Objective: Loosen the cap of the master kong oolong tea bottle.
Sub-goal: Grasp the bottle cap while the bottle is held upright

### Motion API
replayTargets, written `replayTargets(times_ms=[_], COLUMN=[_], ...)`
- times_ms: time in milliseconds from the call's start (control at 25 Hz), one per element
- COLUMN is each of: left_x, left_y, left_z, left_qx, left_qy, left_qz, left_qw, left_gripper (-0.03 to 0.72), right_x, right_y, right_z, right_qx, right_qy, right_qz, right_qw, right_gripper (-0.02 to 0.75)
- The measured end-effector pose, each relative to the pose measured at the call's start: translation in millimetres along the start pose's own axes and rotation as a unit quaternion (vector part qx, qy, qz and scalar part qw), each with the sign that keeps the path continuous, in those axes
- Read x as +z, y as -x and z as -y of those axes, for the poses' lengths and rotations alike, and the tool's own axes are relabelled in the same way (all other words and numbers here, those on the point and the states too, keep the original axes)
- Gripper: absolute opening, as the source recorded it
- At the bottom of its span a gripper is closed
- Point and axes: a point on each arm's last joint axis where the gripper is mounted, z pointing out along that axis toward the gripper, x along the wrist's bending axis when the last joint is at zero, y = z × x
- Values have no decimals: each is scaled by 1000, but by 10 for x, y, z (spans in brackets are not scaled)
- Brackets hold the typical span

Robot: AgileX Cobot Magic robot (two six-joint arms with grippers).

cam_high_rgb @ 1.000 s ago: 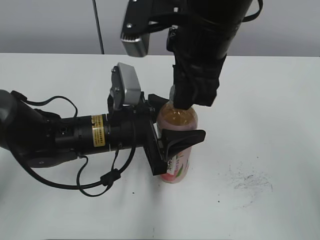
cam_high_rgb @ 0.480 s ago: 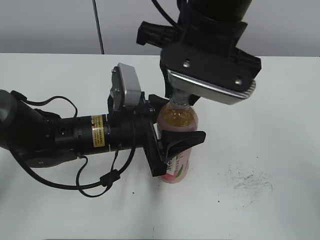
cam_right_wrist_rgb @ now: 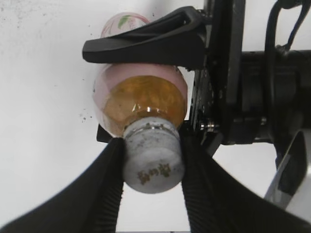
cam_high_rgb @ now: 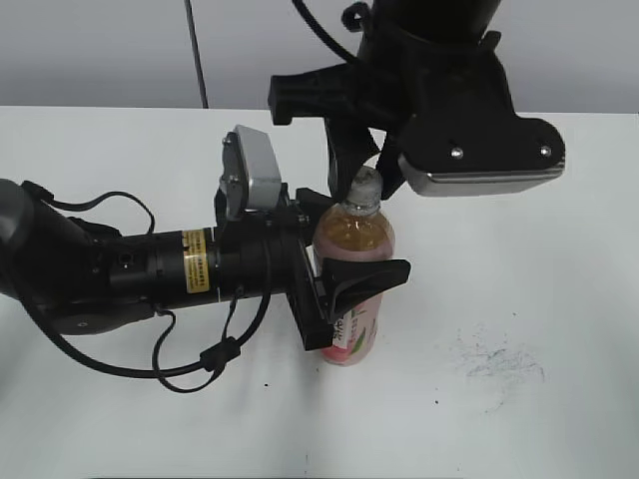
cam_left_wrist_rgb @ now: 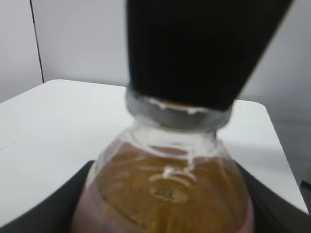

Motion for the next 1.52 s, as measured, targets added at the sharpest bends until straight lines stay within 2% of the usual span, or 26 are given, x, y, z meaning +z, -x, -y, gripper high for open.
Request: replayTargets(times_ms=[280,760,1120,1200,1280,1360,1440,1520], left_x=[0,0,0,0,0,0,0,0], left_y=[-3,-5,-13,-13,-13,-13,-13,-13], left_z=[0,-1,2,1,1,1,1,1], left_qx=[-1,-2,-7,-8,-8,-8,-8,-8], left_qy=[0,0,-1,-1,-1,-1,-1,-1], left_qz=[-2,-3,-7,-7,-7,-7,-7,-7], left_qw=[1000,1000,1000,1000,1000,1000,1000,1000], left_gripper=[445,445,445,445,445,445,445,445], right_x=[-17,-41,-151,-156,-188,-244,-297,-331], right_y=[3,-2,44,29,-49,-171,-313,-496], right_z=[11,8,-13,-9,15,50,91,144], right_qx=[-38,-24,-54,-19,50,145,250,374], right_qy=[-4,-9,-17,-20,-33,-50,-65,-86], right_qz=[-2,-8,18,10,-10,-25,-29,-41], right_qw=[999,1000,998,1000,998,988,966,922], right_gripper=[276,275,273,273,273,273,273,273])
